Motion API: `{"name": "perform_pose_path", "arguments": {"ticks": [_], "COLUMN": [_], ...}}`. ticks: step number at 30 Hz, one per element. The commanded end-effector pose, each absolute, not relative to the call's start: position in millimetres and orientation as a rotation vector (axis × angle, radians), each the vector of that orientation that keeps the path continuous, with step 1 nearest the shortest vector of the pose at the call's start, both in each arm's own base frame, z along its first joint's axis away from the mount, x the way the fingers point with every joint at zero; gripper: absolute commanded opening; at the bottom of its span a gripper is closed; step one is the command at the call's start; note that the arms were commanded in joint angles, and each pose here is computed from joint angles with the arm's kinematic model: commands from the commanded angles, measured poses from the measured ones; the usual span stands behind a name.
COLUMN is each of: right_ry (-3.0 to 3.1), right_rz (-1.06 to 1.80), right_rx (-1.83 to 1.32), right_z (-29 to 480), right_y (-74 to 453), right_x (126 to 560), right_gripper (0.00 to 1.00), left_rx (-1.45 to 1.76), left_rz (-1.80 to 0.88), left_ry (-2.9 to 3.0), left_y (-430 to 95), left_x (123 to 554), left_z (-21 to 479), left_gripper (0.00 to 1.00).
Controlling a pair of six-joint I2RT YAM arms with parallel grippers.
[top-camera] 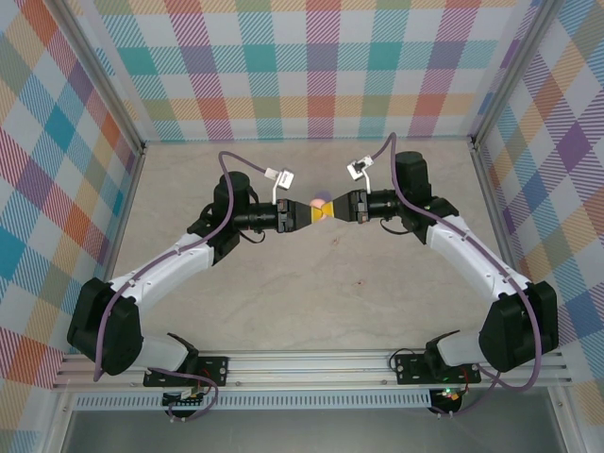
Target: Insert the wireless bluetooth earbuds into the charging case
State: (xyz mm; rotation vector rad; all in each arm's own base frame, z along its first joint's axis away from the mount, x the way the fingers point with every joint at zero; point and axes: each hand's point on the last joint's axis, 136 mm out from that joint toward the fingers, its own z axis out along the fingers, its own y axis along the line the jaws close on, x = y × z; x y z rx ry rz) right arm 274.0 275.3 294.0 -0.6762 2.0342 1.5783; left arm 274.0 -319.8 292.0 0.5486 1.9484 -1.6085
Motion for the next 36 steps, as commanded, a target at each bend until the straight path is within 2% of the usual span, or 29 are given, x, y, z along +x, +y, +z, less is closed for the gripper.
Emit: {"name": "perform_pose_path", "arguments": {"ticks": [1,6,10,16,20,26,36], "right_ry": [1.937,1.962,1.976,1.998,2.042,2.038,2.053], "right_rz": [1.555,1.475,1.426,1.331,1.252,1.257,1.216], "right_rx": [-0.737,-0.72,-0.717,-0.72,-0.718,-0.764,-0.818], "right_z": [321,322,323,325,318,318,313], "right_y": [280,274,269,259,251,250,256], "right_x": [272,271,268,261,258,246,240], "right_gripper": [0.29,0.46,0.52,0.55,0.56,0.57,0.58], "left_rx": [0.632,0.639,0.67,0.714,0.884,1.044,1.138], "left_rz": [-1.642,-1.58,-1.524,-1.345,-1.232,-1.144,-1.07], "left_ry": [1.908,1.917,1.906,1.794,1.579,1.458,1.327], "left_y": [-328,-326,-325,-319,-316,-318,-320], "left_x": [257,261,264,277,264,254,241], "left_z": [301,299,301,310,315,316,316], "left_gripper": [0.23,0.21,0.19,0.2,0.25,0.21,0.2]}}
